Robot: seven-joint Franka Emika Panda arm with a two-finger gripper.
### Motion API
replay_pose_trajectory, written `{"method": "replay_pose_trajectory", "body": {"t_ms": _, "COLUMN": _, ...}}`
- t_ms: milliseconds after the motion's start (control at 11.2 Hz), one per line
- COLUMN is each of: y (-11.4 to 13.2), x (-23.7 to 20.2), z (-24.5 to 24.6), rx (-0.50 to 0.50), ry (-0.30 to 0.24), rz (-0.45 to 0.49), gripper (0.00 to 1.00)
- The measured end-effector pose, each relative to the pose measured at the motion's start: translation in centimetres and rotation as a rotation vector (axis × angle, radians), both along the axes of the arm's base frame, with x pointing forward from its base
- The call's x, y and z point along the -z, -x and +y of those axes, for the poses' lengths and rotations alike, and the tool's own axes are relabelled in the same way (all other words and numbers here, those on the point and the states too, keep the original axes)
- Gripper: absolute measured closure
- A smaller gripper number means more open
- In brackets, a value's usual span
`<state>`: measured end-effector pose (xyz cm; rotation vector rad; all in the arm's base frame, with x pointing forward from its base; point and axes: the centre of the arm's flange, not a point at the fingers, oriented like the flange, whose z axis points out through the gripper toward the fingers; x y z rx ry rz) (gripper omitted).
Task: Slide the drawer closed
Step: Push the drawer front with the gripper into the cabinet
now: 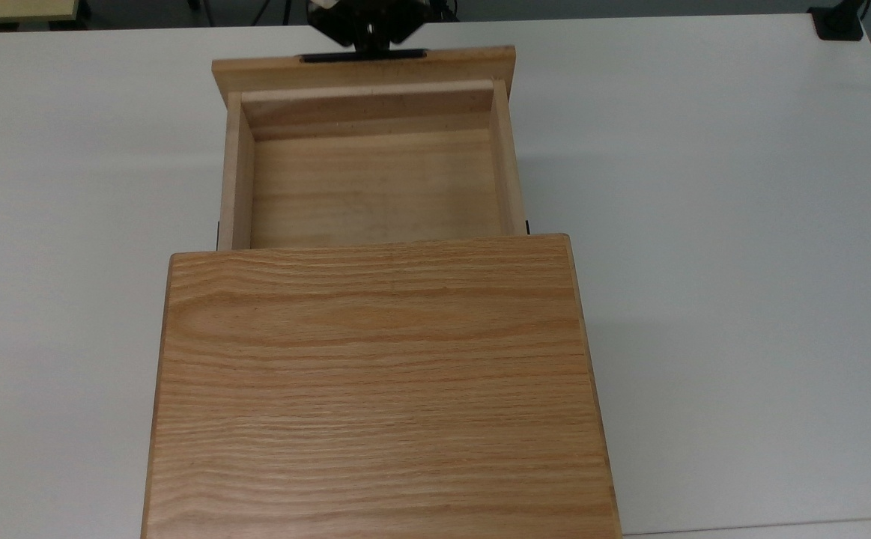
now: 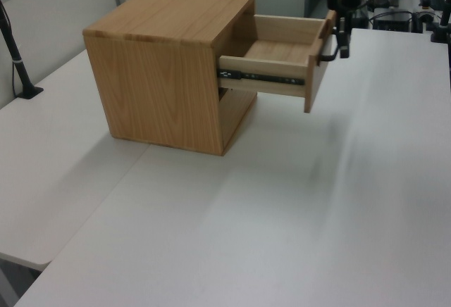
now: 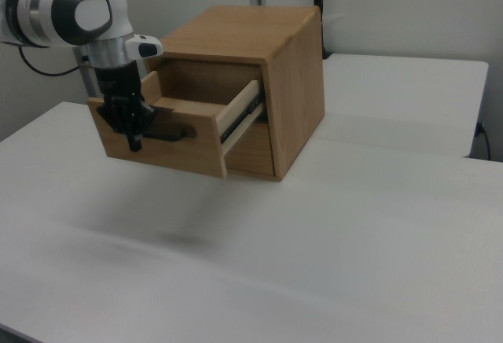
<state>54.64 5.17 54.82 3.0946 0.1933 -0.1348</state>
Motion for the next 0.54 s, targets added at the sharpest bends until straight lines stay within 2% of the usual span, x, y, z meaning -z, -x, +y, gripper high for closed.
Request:
{"method": "replay_pose_trajectory", "body": {"t_ms": 358, "y": -2.3, "x": -0.8, "z": 0.3, "rx": 0.029, "ry": -0.036, "rz": -0.17, "gripper": 1.0}}
{"method": "replay_pose_trajectory", "body": {"t_ms": 537, "y": -4.2, "x": -0.2, "z": 0.6, "rx": 0.054, "ry": -0.058, "rz": -0.225, "gripper": 1.0}}
